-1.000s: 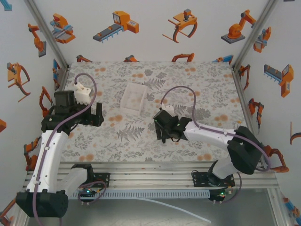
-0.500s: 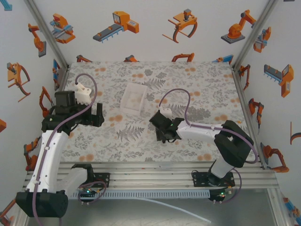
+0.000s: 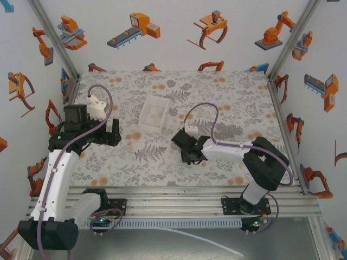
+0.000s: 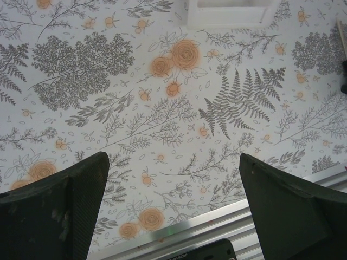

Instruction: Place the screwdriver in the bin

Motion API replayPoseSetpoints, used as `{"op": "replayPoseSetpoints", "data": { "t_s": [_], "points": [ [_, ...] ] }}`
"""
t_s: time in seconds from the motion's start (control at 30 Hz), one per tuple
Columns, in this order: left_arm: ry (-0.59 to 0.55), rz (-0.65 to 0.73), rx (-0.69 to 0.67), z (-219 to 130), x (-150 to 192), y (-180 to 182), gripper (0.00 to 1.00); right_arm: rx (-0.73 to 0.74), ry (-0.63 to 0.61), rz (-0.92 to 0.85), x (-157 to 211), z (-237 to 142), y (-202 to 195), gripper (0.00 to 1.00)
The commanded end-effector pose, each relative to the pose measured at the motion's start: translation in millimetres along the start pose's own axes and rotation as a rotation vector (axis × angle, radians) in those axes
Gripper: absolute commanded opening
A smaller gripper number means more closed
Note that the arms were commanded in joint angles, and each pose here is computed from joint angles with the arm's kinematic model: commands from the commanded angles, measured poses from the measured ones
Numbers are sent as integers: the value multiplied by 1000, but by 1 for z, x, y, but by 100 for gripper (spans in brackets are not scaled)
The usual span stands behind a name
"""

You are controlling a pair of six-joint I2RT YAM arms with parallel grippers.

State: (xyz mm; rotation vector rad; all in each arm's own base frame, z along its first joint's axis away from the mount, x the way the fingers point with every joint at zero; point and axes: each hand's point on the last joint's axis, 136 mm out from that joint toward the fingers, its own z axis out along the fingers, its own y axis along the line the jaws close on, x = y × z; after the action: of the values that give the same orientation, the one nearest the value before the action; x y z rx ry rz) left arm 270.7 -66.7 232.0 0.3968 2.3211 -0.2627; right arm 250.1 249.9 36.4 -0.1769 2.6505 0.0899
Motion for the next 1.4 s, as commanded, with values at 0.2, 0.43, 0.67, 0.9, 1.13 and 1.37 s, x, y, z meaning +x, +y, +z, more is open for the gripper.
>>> {"op": "replayPoseSetpoints", "data": {
  "t_s": [0.2, 0.43, 0.67, 0.9, 1.13, 1.37],
  "points": [
    [10, -2, 47, 1, 5, -10, 97, 37, -8, 15, -1, 3, -3, 32],
    [4, 1, 46, -2, 2, -11, 97, 33, -12, 11, -2, 0, -4, 23],
    [-14, -1, 49, -8, -4, -12, 97, 25, -46, -7, -13, -18, -6, 22],
    [-13, 1, 71, -10, 0, -18, 97, 30, -90, -35, -28, -43, -10, 21],
    [11, 19, 117, -9, 11, -26, 97, 19, -139, -92, -60, -73, 1, 21],
    [31, -24, 130, -4, 22, -29, 97, -38, -196, -130, -101, -98, 30, 22]
  ]
}}
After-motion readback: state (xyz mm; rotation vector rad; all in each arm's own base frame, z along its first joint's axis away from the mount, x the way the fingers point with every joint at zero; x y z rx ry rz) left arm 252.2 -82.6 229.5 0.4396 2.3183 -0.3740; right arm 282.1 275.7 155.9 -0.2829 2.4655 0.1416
